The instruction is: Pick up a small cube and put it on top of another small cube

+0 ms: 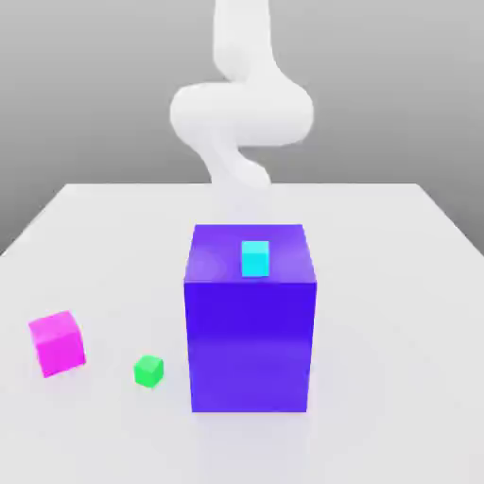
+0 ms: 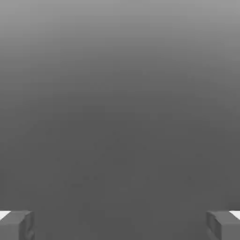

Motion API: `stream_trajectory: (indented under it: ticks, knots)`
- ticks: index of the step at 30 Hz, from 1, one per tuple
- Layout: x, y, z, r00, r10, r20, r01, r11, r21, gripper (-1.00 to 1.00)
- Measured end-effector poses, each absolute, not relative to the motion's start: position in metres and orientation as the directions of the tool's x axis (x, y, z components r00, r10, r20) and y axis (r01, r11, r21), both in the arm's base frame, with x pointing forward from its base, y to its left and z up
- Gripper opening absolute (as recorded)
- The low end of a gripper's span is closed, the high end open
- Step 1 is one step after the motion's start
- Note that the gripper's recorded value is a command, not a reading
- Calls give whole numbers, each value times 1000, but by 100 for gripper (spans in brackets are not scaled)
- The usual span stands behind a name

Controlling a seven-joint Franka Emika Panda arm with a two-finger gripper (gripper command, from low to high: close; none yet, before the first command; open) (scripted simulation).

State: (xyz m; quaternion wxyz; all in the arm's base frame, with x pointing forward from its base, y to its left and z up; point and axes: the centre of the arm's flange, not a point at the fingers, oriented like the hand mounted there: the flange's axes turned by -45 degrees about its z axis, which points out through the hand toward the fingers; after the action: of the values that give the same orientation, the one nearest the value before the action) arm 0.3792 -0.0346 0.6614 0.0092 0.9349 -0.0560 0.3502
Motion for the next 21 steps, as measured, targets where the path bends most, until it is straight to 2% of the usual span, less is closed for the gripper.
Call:
stream_trajectory:
  ticks: [4,9,14,19,21]
  knots:
    - [413,-104,569,802,-261,537,-288,-957,-35,0]
    - [410,-187,453,799,-464,382,-487,-872,-39,0]
    - [365,-255,340,724,-655,217,-666,-746,-31,0]
    - [285,-297,237,573,-818,46,-819,-574,-10,0]
    - [269,-300,208,541,-841,11,-841,-541,-3,0]
